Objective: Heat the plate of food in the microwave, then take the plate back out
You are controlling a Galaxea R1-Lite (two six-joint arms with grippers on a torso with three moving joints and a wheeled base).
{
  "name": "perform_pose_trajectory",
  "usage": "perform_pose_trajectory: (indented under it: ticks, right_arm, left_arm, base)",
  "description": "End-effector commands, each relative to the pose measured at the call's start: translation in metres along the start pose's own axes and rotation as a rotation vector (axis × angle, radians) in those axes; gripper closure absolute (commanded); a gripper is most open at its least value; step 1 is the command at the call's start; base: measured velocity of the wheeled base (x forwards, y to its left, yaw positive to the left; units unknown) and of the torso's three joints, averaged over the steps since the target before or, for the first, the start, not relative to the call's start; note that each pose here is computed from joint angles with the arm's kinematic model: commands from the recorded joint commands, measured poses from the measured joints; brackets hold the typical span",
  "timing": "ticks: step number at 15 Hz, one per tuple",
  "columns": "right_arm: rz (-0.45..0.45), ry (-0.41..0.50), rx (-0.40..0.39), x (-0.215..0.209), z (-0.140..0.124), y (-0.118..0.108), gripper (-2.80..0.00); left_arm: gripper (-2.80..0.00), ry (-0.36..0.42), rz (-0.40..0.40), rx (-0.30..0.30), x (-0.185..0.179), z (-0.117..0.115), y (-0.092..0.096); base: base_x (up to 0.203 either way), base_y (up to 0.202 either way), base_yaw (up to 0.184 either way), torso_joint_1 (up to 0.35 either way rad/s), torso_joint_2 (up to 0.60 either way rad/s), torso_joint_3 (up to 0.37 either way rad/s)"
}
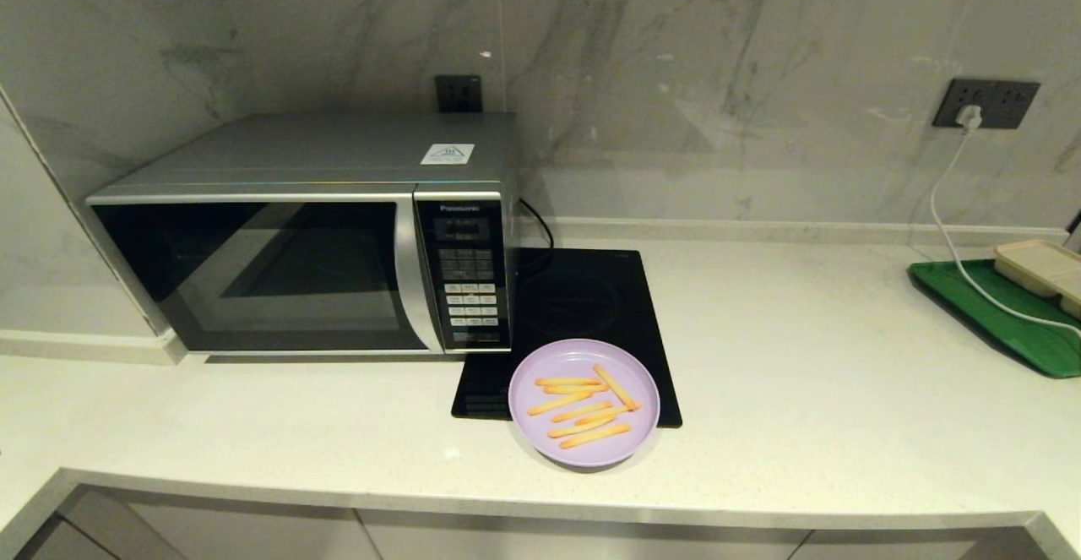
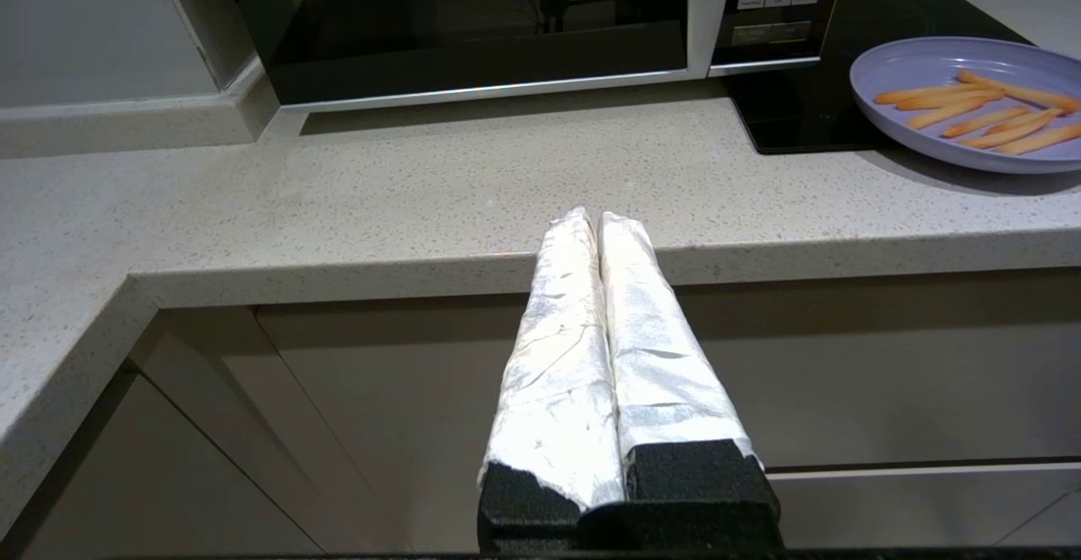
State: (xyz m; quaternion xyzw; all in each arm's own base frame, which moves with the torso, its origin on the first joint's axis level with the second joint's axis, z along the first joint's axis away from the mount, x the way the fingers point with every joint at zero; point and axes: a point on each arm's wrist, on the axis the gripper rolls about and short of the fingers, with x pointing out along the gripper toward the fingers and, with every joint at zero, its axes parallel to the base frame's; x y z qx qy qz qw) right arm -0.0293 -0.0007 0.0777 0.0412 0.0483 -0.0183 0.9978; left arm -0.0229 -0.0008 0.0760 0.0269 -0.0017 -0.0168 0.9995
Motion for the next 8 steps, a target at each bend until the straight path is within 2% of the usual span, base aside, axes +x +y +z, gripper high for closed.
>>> perform_pose_trajectory:
  ticks: [1, 8]
  right_arm:
    - [0.000, 0.002, 0.000, 0.0001, 0.0000, -0.0001, 0.00]
    - [-0.015, 0.003, 0.006, -0.0001, -0.0001, -0.0004, 0.00]
  left_arm:
    - [0.00, 0.000, 0.000, 0.000, 0.0001, 0.0000, 0.0000]
    - [0.00, 0.001, 0.000, 0.000, 0.0001, 0.0001, 0.0000]
  base:
    - [0.000, 0.000, 0.000, 0.000, 0.00, 0.000]
    - [0.000, 0.000, 0.000, 0.000, 0.00, 0.000]
